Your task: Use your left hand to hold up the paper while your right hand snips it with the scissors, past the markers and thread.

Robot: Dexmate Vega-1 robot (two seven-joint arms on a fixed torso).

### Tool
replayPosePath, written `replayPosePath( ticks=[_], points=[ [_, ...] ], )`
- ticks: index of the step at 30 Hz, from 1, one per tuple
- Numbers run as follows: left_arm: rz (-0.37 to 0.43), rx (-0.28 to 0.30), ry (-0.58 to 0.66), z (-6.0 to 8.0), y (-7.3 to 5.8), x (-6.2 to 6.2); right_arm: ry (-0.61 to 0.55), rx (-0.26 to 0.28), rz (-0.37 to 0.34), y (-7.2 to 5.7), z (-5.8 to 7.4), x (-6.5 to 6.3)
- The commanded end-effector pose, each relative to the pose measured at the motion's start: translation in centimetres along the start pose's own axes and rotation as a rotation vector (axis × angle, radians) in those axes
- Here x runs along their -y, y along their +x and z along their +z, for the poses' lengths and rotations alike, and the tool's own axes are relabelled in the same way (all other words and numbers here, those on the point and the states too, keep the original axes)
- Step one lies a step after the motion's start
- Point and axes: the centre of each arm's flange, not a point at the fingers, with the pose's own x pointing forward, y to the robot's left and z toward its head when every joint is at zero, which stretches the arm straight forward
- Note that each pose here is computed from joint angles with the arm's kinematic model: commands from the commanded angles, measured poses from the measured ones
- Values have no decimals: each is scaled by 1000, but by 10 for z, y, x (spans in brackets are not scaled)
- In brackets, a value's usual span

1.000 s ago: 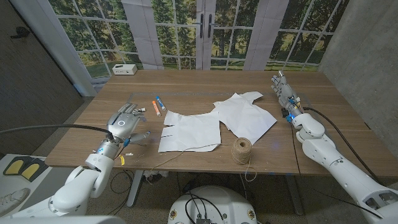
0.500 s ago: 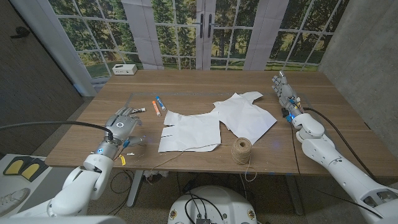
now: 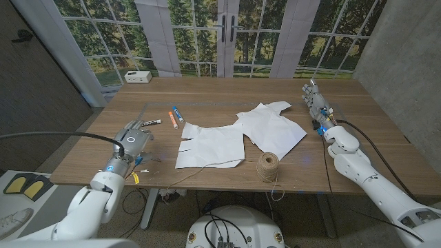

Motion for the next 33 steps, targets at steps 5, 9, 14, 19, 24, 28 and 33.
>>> replayPosePath(
  ticks=[5, 9, 14, 19, 24, 28, 33],
  points=[
    [-71, -37, 54, 1, 1, 0, 3, 5, -12, -2, 0, 6],
    [-89, -44, 67, 2, 2, -1, 4, 5, -16, -3, 0, 8],
    [-101, -51, 77, 3, 4, 0, 12, 8, -23, -4, -1, 11],
    [-106, -58, 91, 4, 4, 1, 13, 10, -25, -5, -1, 12],
    [-105, -74, 122, 8, 5, 3, 14, 10, -29, -5, -1, 12],
    [-107, -85, 146, 10, 4, 6, 17, 11, -32, -6, -1, 13],
    [-97, -85, 146, 10, 4, 6, 20, 12, -35, -7, -2, 15]
  ],
)
